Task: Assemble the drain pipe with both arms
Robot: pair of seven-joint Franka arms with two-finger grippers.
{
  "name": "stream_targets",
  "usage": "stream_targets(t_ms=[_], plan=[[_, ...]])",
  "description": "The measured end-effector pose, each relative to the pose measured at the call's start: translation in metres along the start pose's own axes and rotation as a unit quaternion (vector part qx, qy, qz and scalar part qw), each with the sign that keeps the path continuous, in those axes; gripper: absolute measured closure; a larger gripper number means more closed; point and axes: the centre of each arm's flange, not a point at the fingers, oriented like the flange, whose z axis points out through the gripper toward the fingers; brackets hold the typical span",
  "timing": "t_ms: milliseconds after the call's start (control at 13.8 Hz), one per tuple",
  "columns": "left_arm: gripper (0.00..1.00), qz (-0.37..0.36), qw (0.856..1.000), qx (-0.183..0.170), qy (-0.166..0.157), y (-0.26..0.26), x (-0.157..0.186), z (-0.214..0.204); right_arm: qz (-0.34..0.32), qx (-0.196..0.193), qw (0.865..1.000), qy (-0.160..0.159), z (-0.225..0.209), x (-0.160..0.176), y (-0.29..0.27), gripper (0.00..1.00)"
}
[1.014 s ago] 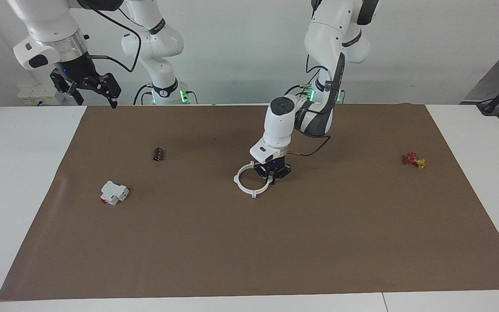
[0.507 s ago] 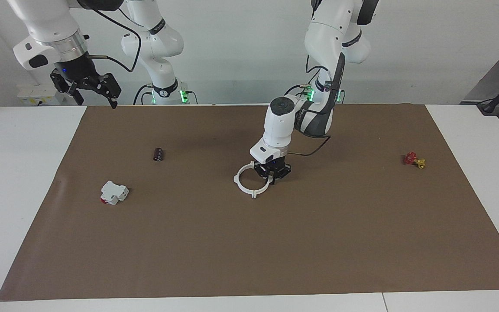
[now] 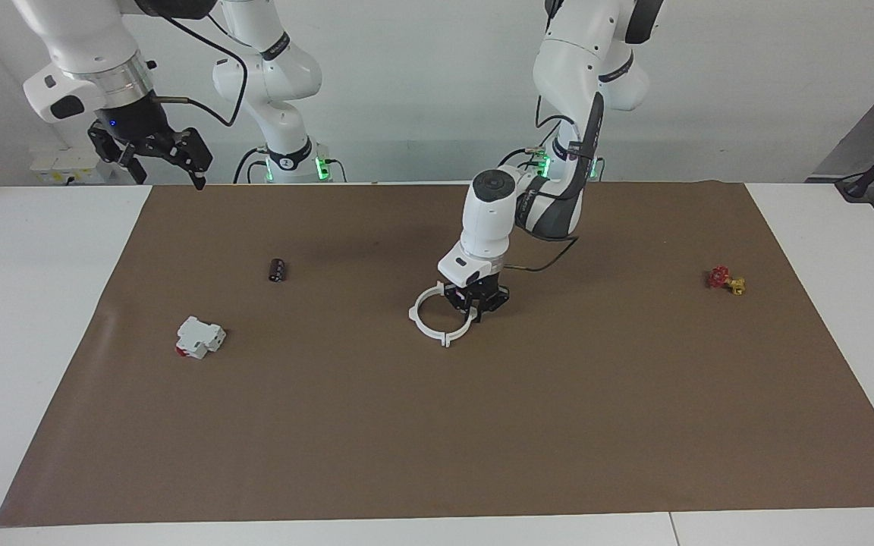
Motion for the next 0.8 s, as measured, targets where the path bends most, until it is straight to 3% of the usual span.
stream_targets(t_ms=[217, 434, 652, 796], plan=[[0.76, 0.0, 1.0, 0.0, 0.0, 0.0001, -0.0002, 0.0001, 0.0, 0.0, 1.0, 0.0, 0.0, 0.0, 0.0, 0.0], [0.45, 0.0, 1.0, 0.0, 0.0, 0.0002, -0.0002, 0.0, 0.0, 0.0, 1.0, 0.0, 0.0, 0.0, 0.0, 0.0], [0.06, 0.0, 1.0, 0.0, 0.001, 0.0002, 0.0002, -0.0008, 0.0, 0.0, 1.0, 0.0, 0.0, 0.0, 0.0, 0.0], [0.0, -0.002, 1.0, -0.001, 0.004, -0.0008, 0.0032, -0.0052, 0.0, 0.0, 1.0, 0.0, 0.0, 0.0, 0.0, 0.0]])
